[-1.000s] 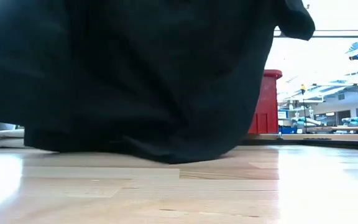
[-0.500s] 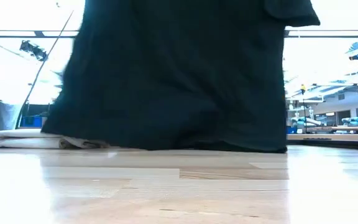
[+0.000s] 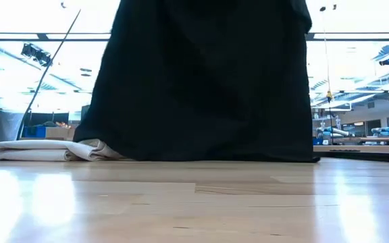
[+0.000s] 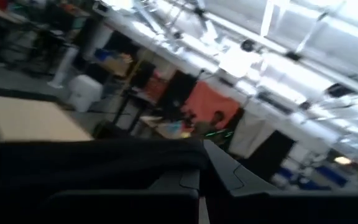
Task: Fold Laundry from Bin
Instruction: Fold the black shirt
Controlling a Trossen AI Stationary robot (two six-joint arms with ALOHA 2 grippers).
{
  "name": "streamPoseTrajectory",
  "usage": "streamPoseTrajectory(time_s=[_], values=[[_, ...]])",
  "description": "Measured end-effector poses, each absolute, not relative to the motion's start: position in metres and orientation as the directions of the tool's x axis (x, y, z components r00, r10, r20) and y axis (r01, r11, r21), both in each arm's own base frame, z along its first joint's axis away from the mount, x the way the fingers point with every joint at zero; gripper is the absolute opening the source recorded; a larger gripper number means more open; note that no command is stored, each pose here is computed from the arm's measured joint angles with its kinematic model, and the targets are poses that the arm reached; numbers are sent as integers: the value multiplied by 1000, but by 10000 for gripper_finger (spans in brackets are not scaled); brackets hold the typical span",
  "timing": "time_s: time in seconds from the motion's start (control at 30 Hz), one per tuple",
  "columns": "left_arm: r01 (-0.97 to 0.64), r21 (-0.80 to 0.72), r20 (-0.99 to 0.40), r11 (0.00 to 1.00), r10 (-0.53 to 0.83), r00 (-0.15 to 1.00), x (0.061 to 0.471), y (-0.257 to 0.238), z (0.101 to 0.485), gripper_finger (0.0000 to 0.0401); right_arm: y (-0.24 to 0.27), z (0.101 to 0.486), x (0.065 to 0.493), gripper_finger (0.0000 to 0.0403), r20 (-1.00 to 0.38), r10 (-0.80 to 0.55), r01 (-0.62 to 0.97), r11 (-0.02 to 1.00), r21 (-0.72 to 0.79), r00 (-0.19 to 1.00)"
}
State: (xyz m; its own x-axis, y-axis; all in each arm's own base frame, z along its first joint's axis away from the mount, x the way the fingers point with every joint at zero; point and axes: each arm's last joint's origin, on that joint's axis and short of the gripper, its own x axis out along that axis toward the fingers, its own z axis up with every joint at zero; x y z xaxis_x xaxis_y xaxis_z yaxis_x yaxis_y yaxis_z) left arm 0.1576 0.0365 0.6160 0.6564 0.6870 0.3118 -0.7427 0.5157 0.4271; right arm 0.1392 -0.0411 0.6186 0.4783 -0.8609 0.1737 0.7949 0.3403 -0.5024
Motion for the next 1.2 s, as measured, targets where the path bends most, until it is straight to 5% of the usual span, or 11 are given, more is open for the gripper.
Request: streamPoseTrajectory(time_s=[0.3, 0.5, 0.67, 0.8, 1.0, 1.2], values=[[-546, 156, 300, 823, 487, 820, 133, 22, 615, 9, -20, 578, 128, 10, -167, -550, 504, 827, -250, 818], [-298, -20, 51, 954, 298, 953, 130, 16, 589, 9, -6, 561, 143, 10, -345, -196, 228, 972, 56, 918], [-72, -193, -220, 979, 29, 975, 148, 9, 562, 9, 11, 548, 170, 10, -456, 120, 37, 946, 321, 882], [17, -352, -389, 936, -162, 907, 163, -6, 543, 9, 31, 527, 195, 10, -584, 367, -40, 868, 495, 724], [33, -483, -653, 875, -386, 652, 187, -52, 509, 9, 78, 502, 231, 11, -626, 641, -81, 724, 684, 443], [127, -529, -718, 839, -522, 460, 198, -121, 490, 9, 140, 491, 247, 12, -536, 817, -226, 575, 786, 215]])
